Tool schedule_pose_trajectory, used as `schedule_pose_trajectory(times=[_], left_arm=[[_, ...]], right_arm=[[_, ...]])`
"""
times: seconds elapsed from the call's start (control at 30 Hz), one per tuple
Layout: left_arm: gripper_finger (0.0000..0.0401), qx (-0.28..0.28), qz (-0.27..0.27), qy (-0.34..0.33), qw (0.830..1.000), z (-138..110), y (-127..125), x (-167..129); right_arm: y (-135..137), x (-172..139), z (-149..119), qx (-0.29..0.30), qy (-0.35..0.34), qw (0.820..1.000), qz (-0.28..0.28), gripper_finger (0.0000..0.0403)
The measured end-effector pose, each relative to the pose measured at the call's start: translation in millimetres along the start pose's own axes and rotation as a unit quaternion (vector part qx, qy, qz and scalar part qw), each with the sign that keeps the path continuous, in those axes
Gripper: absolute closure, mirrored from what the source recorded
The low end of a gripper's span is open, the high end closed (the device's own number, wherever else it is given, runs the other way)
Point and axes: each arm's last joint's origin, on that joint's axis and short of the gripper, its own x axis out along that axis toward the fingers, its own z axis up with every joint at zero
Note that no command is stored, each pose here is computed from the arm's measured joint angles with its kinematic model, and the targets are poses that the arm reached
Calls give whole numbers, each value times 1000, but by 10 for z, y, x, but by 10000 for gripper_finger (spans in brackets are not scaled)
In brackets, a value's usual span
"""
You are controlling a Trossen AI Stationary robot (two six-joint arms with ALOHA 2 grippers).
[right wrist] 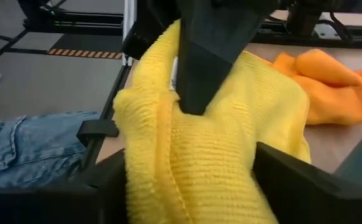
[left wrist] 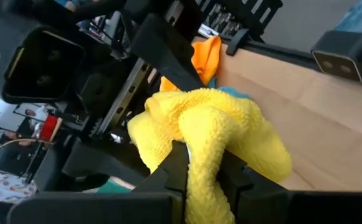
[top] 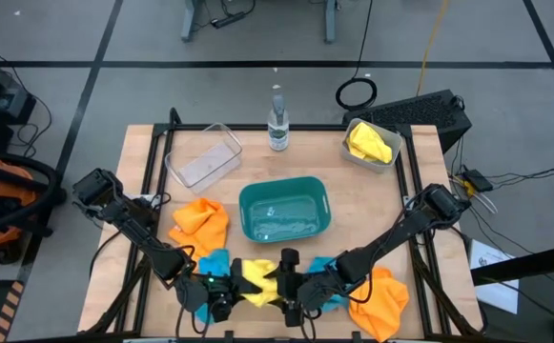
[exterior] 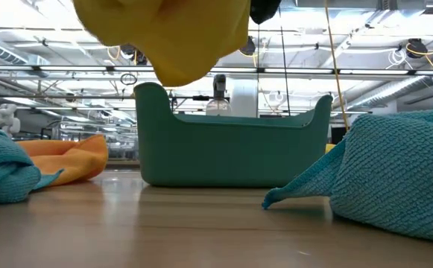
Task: Sort microfiber towel by color & place in baskets
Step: Put the yellow towel into the gray bin
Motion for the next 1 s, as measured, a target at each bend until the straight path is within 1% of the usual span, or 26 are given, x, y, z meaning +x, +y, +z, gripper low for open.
schedule_pose_trajectory(times=[0.1,0.17,0.27,0.3,0.33,0.4,0.47,0.57,0.67,0.77,0.87,0.93,1.0], left_arm=[[361,0,3,-10,1000,17,13,0],[361,-20,6,-16,1000,27,21,-1],[351,-83,8,-25,996,28,51,14],[344,-113,6,-27,993,20,62,23],[336,-144,5,-26,989,10,71,33],[312,-197,3,-22,980,-14,86,50],[283,-224,-6,-20,974,-34,92,61],[233,-234,-7,-17,972,-43,95,66],[187,-237,-9,-24,971,-9,78,46],[152,-234,-8,-27,972,16,67,28],[133,-231,20,-14,973,14,80,23],[130,-229,53,9,972,-5,91,19],[129,-214,94,39,971,-32,103,15]], right_arm=[[7,1,4,-6,1,1000,13,202],[5,5,5,-7,4,1000,25,258],[9,3,8,-18,6,999,35,344],[8,3,5,-21,7,999,35,369],[7,0,5,-26,8,999,34,382],[4,-6,8,-29,9,999,33,384],[1,-12,8,-30,10,999,31,373],[-13,-40,18,-32,17,999,29,369],[-43,-126,74,-29,21,999,22,381],[-57,-266,136,-21,30,999,16,392],[-83,-446,201,-24,35,999,-14,392],[-115,-593,235,-36,43,997,-44,389],[-175,-768,278,-47,53,995,-77,388]])
